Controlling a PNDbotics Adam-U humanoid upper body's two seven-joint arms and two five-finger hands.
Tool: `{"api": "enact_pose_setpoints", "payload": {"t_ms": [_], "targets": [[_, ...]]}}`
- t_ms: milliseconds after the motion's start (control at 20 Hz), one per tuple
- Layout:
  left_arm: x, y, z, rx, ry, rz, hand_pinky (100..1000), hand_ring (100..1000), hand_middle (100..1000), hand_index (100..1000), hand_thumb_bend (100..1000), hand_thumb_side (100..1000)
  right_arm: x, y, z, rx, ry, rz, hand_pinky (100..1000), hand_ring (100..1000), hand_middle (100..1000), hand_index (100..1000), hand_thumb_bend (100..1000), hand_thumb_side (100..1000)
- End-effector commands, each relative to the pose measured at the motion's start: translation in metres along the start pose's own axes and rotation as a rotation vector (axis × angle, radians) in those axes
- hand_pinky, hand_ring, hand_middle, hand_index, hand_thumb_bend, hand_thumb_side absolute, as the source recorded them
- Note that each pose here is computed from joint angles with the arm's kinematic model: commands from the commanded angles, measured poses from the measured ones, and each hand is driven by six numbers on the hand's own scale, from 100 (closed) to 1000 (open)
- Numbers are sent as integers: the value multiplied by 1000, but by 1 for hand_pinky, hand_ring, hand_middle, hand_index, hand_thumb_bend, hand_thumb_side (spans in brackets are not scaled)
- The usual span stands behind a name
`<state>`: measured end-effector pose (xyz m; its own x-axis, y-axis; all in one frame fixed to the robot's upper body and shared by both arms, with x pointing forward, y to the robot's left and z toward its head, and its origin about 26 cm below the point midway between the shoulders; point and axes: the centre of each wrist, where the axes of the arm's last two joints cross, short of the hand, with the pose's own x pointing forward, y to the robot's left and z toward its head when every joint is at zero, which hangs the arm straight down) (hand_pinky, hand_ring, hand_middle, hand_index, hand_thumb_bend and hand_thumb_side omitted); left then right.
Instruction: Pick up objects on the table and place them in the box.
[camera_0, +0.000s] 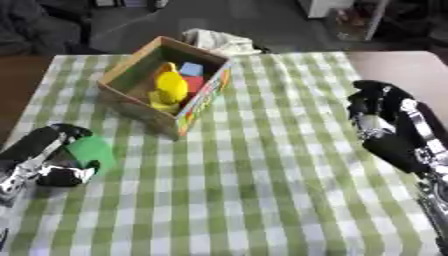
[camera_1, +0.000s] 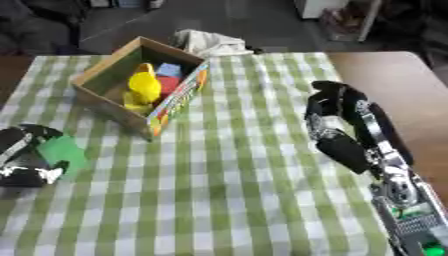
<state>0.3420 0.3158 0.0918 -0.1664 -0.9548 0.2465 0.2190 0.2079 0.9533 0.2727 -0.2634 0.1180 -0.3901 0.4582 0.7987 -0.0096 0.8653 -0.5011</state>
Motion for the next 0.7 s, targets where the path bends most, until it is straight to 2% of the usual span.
{"api": "enact_pose_setpoints", "payload": {"t_ms": [50, 250, 400, 550, 700], "targets": [[2, 29, 7, 91, -28, -4, 575, 580, 583, 784, 112, 147, 3, -2, -2, -2, -13, 9, 719, 671, 646, 821, 100, 415], [17, 66, 12, 212, -106, 21, 566, 579, 581, 783, 100, 138, 2, -1, -2, -6, -8, 8, 718, 669, 641, 816, 100, 419], [28, 94, 6, 275, -141, -4, 573, 581, 585, 786, 138, 125, 2, 1, -2, 2, -9, 2, 717, 668, 640, 816, 100, 421], [31, 113, -13, 295, -129, -33, 576, 585, 590, 784, 169, 120, 2, 4, -2, 10, -11, -14, 716, 666, 638, 814, 100, 424], [23, 127, -39, 302, -64, -31, 574, 582, 587, 779, 204, 117, 5, 9, -4, 29, -29, -33, 715, 663, 634, 812, 100, 426]]}}
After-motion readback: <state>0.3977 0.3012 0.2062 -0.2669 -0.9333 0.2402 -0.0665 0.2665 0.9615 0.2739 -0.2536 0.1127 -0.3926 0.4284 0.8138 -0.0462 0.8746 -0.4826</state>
